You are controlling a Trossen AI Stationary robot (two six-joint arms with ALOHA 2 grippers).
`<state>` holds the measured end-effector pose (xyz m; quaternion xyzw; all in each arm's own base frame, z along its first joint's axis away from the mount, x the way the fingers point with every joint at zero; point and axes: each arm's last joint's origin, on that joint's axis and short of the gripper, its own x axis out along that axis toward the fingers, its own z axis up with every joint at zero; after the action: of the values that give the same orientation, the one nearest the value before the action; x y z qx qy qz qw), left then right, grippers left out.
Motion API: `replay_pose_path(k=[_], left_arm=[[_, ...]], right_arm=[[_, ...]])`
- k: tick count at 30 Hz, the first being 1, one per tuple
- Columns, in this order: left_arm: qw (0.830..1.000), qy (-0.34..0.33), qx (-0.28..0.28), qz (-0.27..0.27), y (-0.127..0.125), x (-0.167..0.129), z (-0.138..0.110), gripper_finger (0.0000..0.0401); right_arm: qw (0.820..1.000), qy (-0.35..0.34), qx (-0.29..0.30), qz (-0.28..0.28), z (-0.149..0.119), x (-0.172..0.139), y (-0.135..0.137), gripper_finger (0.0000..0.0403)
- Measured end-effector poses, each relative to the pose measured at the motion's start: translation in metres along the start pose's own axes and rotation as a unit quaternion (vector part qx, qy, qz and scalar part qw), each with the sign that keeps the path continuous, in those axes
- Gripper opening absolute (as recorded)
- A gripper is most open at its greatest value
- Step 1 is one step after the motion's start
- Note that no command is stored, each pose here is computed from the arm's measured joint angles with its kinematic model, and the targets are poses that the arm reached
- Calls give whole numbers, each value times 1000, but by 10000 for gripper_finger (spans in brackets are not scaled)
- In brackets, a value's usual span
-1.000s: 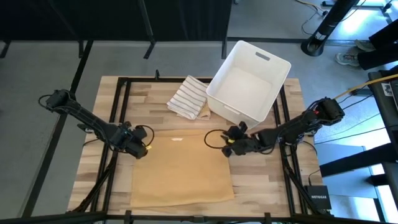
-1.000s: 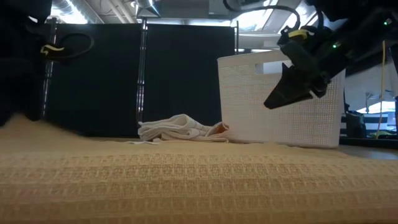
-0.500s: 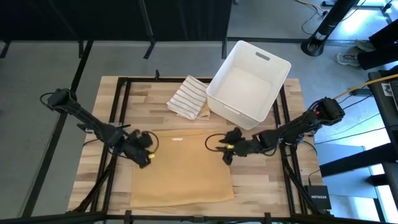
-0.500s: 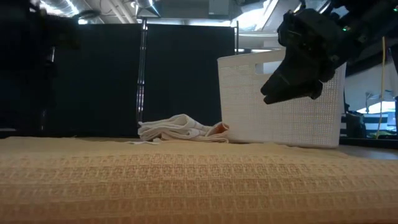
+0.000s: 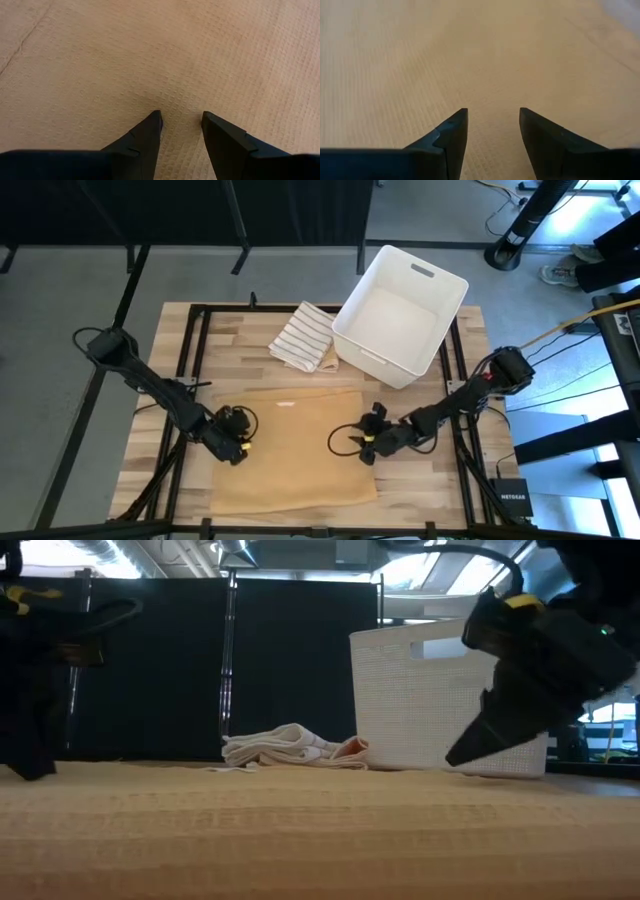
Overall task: Fold towel
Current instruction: Fold the yellow towel
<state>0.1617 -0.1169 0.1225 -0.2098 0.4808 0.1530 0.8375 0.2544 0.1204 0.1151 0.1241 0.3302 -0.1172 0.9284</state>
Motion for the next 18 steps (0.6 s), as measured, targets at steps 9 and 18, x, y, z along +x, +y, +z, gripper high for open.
replay_pose_path(k=[9,18], left_arm=[[998,4,56,-1,-4,3,-8,140],[996,-15,91,-3,-5,3,-7,140]], right_arm=[[999,26,-40,23,-5,4,1,182],[999,14,-32,32,-3,4,3,182]])
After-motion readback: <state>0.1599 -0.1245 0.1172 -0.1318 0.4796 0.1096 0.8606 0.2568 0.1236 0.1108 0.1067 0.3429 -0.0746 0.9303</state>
